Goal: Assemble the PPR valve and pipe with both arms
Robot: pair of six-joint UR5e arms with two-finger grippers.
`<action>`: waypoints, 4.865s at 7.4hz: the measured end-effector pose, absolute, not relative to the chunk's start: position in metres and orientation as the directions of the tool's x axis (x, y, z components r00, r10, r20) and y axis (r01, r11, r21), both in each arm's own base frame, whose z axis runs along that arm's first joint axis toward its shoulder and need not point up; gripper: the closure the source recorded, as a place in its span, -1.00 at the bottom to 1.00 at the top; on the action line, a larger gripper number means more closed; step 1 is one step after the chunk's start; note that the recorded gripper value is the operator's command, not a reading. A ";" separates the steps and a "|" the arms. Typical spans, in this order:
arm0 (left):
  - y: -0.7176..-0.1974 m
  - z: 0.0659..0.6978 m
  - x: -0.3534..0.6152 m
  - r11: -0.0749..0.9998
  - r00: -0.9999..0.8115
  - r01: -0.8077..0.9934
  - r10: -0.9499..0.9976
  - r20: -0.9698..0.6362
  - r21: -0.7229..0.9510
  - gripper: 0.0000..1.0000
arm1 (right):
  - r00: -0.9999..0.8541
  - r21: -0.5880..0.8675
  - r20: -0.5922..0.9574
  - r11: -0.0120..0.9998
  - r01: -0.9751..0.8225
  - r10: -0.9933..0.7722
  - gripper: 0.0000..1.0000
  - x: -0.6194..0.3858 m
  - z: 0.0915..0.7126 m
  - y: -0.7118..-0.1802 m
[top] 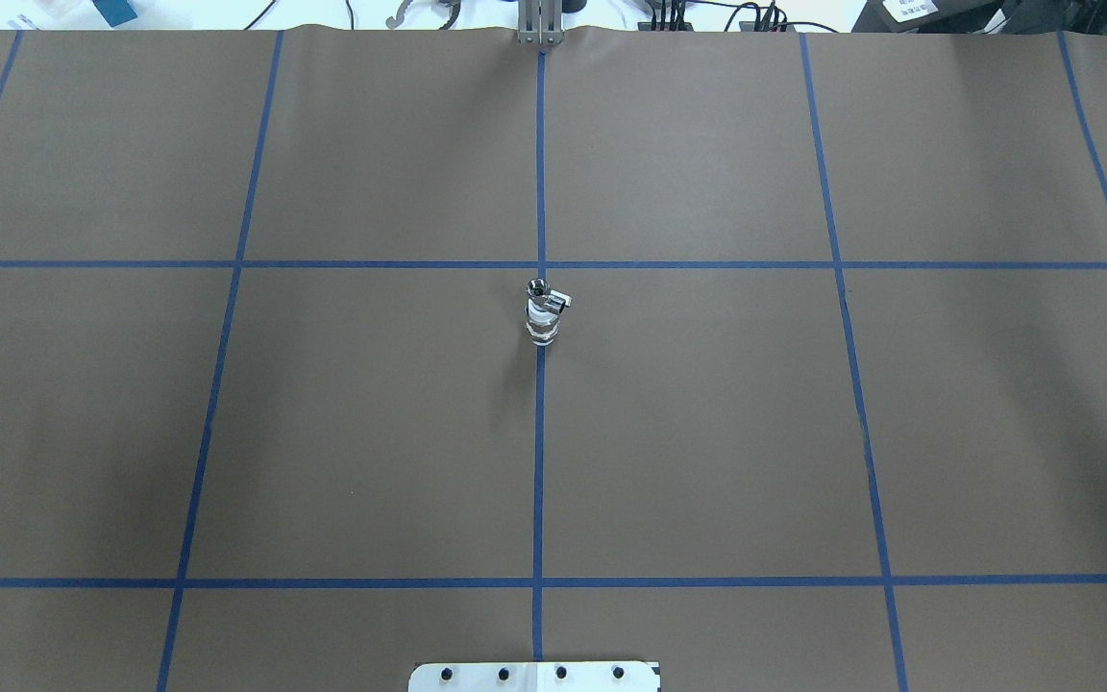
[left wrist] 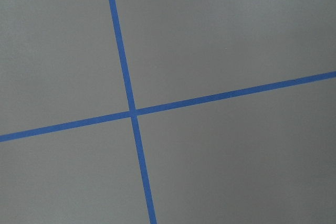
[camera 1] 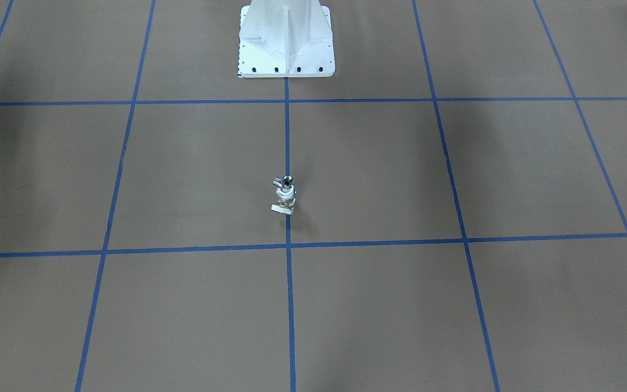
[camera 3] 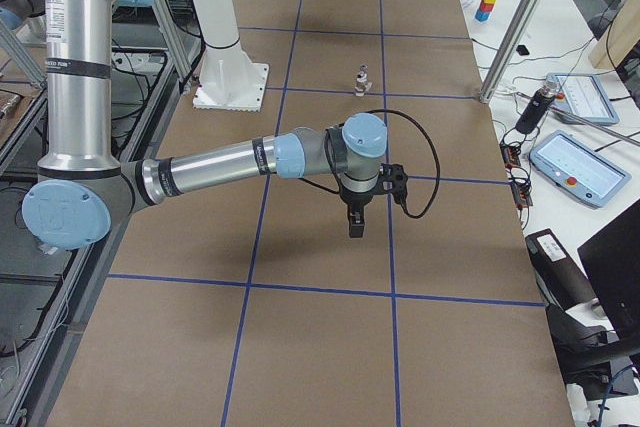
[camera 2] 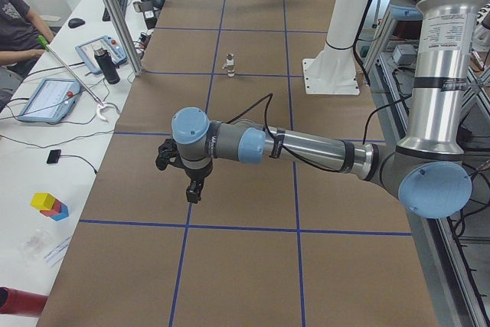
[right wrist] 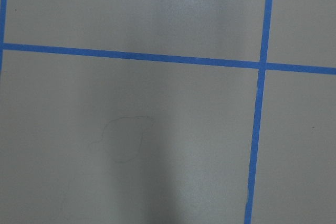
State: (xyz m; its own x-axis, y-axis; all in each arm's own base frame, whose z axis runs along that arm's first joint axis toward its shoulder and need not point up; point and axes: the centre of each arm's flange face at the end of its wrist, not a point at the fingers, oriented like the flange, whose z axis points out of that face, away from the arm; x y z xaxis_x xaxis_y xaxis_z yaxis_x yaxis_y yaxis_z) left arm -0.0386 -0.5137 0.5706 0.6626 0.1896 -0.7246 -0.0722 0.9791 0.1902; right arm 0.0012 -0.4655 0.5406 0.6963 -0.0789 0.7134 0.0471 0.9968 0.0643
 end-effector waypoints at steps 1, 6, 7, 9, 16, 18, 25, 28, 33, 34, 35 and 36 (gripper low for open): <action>-0.513 0.573 -0.039 0.980 0.667 -0.072 0.186 -0.722 0.186 -0.98 | 0.697 0.062 0.712 0.997 0.047 -0.077 -0.99 0.001 0.541 -0.465; -0.508 0.582 -0.043 0.982 0.705 -0.073 0.175 -0.687 0.174 -0.99 | 0.704 0.051 0.707 0.998 0.045 -0.068 -0.99 0.002 0.547 -0.464; -0.507 0.582 -0.044 0.982 0.705 -0.074 0.175 -0.687 0.175 -0.99 | 0.704 0.050 0.707 0.998 0.045 -0.067 -0.99 0.002 0.547 -0.463; -0.503 0.585 -0.044 0.982 0.706 -0.076 0.175 -0.686 0.173 -0.99 | 0.703 0.050 0.707 0.998 0.045 -0.068 -0.99 0.002 0.547 -0.463; -0.497 0.591 -0.040 0.985 0.713 -0.099 0.171 -0.680 0.143 -0.99 | 0.702 0.052 0.709 0.998 0.048 -0.071 -0.99 0.000 0.548 -0.465; -0.497 0.591 -0.039 0.979 0.715 -0.123 0.201 -0.669 0.162 -0.99 | 0.700 0.054 0.711 0.997 0.049 -0.073 -0.99 0.000 0.547 -0.465; -0.496 0.579 -0.039 0.976 0.710 -0.118 0.213 -0.671 0.185 -0.99 | 0.694 0.057 0.716 0.997 0.050 -0.076 -0.99 -0.002 0.544 -0.466; -0.496 0.575 -0.039 0.974 0.708 -0.118 0.219 -0.672 0.193 -0.99 | 0.693 0.063 0.717 0.997 0.051 -0.081 -0.99 -0.003 0.541 -0.467; -0.495 0.566 -0.038 0.970 0.705 -0.119 0.232 -0.671 0.211 -0.99 | 0.692 0.090 0.715 0.995 0.052 -0.101 -0.99 -0.004 0.528 -0.479; -0.495 0.565 -0.038 0.970 0.704 -0.119 0.234 -0.670 0.213 -0.99 | 0.692 0.095 0.714 0.994 0.052 -0.104 -0.99 -0.005 0.526 -0.481; -0.495 0.564 -0.038 0.970 0.704 -0.119 0.235 -0.670 0.214 -0.99 | 0.692 0.096 0.714 0.994 0.053 -0.106 -0.99 -0.005 0.525 -0.482; -0.494 0.564 -0.038 0.969 0.705 -0.120 0.235 -0.670 0.214 -0.99 | 0.693 0.097 0.713 0.994 0.053 -0.106 -0.99 -0.005 0.525 -0.483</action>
State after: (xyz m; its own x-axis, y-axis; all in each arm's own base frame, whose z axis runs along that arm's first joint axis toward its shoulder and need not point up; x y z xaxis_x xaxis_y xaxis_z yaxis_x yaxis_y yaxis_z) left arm -0.0379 -0.4945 0.5641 0.7046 0.2349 -0.6697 -0.1195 0.9694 0.2143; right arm -0.0052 -0.4827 0.5254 0.6928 -0.1063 0.7133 0.0530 0.9939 0.0967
